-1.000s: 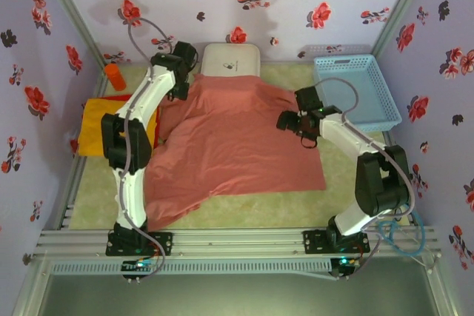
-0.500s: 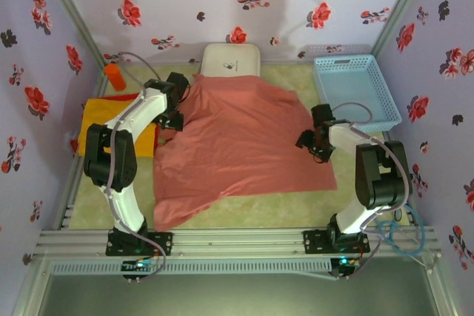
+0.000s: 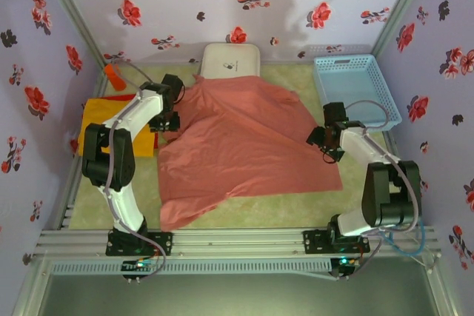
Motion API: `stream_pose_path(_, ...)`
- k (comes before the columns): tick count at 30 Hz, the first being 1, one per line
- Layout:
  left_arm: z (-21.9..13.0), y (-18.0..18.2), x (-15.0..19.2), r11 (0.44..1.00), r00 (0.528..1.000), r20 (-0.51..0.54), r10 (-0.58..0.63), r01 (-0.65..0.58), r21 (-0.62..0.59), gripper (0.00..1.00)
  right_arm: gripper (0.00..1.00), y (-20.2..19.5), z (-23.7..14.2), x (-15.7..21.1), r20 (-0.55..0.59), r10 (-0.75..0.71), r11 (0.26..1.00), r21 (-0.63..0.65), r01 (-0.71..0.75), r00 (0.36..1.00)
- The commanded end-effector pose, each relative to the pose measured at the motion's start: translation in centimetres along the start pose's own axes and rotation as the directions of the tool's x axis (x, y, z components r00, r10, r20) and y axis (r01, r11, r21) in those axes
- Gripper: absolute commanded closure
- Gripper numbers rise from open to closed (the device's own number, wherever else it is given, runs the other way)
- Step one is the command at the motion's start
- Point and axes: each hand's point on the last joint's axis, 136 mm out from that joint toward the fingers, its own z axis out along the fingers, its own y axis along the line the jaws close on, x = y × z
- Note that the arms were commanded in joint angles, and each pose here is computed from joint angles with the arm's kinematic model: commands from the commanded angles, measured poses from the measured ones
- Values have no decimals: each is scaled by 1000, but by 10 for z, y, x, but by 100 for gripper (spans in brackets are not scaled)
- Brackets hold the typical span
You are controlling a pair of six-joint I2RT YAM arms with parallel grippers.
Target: Fold and stack the t-shirts
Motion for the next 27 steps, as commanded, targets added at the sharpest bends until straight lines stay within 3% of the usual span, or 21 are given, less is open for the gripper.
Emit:
stream_pose_path(1,10,3,18,998,996,-55,-64,65,9,57,21,10,-8,9,-9,-41,998,-40,40,999)
stream_pose_path(6,31,-2,28,997,992,-97,-79,81,16,55,20,26,0,30,-35,-91,994,-67,89,995)
stream_pose_path(16,63,-7,1,983,984,-14,-178,178,36,56,22,8,32,54,-108,-84,996,19,87,991)
stream_pose_path(21,71,-4,-11,982,983,4,-185,185,25,63,24,-9,37,52,-104,-59,995,70,66,993)
stream_pose_path(27,68,0,-35,987,986,40,-163,162,13,87,24,-28,37,44,-113,-12,995,93,22,994)
